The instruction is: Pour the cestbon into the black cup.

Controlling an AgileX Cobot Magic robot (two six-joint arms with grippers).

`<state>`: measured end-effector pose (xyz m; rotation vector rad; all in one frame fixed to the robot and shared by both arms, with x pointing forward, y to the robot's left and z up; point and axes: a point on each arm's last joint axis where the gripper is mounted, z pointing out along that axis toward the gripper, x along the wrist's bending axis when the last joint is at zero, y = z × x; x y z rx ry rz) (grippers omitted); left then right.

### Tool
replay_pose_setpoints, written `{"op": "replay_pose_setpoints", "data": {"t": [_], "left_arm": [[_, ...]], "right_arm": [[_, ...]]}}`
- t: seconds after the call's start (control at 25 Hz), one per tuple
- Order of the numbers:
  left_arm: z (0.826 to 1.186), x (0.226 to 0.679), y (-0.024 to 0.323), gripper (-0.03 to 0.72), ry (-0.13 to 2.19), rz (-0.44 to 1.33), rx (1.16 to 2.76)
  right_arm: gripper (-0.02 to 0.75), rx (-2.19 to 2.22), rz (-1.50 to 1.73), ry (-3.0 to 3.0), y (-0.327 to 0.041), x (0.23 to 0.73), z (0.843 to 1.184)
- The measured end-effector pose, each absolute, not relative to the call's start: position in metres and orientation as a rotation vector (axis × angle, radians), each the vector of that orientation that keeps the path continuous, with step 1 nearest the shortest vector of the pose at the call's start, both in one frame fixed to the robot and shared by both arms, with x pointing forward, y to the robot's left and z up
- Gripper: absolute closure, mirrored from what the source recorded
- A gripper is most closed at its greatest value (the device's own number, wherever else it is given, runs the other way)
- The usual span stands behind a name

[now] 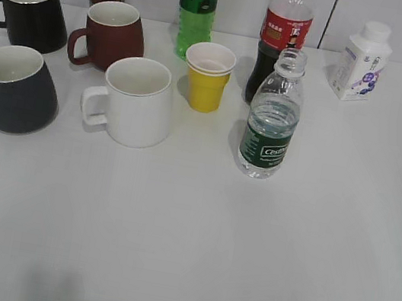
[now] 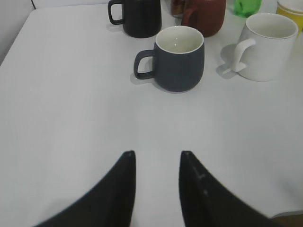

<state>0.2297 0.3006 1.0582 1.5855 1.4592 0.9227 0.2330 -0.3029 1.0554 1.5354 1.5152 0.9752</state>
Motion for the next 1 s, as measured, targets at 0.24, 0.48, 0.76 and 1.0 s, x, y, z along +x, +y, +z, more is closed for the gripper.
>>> {"op": "replay_pose_setpoints", "data": {"t": [0.24, 0.48, 0.76, 1.0], "left_arm": [[1.0582, 0.2297, 0.3006, 0.451, 1.459, 0.923, 1.586], [1.0582, 0.2297, 0.3006, 0.451, 1.459, 0.923, 1.586], [1.0582, 0.2297, 0.3006, 0.451, 1.459, 0.923, 1.586], [1.0582, 0.2297, 0.3006, 0.451, 1.459, 0.923, 1.586]], "right_arm": [[0.146, 1.535, 0.975, 1.515, -0.3029, 0.233, 1.0554], [0.146, 1.535, 0.975, 1.515, -0.3029, 0.233, 1.0554], [0.146, 1.535, 0.975, 1.515, -0.3029, 0.233, 1.0554], [0.146, 1.535, 0.975, 1.515, -0.3029, 0.233, 1.0554]]}}
